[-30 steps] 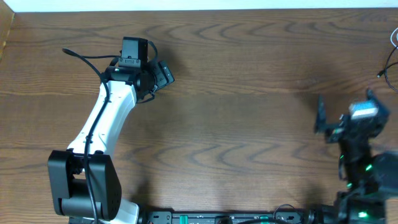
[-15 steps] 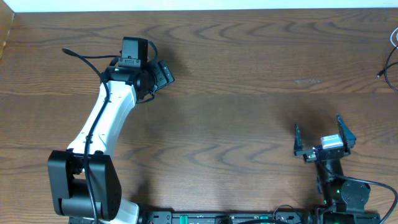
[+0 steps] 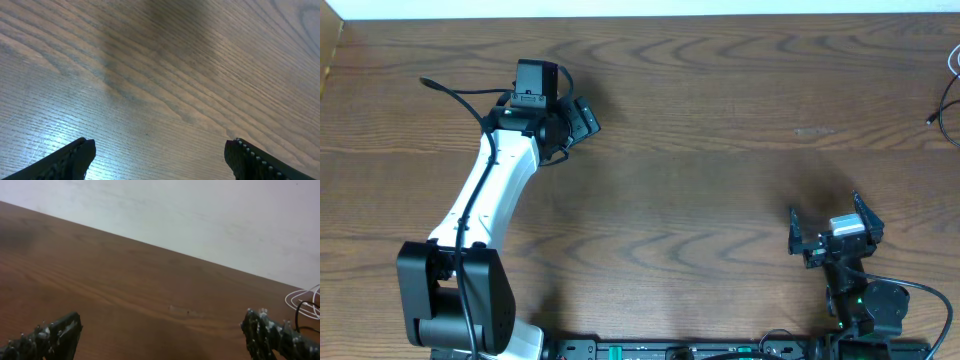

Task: Untangle cables

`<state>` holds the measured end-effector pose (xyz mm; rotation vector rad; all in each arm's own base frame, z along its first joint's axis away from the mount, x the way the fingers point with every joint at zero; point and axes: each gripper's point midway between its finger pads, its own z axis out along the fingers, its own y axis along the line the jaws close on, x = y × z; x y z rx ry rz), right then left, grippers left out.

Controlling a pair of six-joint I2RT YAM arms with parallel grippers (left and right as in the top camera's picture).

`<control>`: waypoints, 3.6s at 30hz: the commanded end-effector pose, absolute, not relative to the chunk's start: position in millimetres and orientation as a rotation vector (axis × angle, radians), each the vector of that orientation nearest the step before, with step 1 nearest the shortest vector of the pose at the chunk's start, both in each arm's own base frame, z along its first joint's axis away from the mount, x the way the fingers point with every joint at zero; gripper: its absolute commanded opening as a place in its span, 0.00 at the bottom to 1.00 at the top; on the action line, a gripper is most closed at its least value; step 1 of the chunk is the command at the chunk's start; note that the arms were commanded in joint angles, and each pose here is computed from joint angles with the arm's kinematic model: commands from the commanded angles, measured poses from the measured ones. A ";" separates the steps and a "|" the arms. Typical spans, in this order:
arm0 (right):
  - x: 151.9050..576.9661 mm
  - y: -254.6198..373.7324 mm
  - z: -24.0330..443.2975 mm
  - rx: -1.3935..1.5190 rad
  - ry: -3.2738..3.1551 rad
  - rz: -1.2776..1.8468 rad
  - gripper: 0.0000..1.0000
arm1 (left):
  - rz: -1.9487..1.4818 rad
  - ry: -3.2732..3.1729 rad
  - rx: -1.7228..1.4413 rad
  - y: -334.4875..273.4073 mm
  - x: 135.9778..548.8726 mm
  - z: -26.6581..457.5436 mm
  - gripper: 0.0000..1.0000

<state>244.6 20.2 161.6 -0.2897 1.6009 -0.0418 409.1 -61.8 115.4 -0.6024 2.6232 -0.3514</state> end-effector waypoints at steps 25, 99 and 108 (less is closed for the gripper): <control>244.5 19.7 160.6 -0.276 1.605 -0.037 0.99 | -0.293 2.698 -0.589 -55.6 394.0 107.6 0.88; 244.5 19.6 160.6 -0.275 1.605 -0.037 0.99 | 0.020 1.724 0.017 1.7 244.1 137.1 0.98; 244.5 19.6 160.6 -0.275 1.605 -0.037 0.99 | 0.020 1.724 0.017 1.7 244.1 137.1 0.98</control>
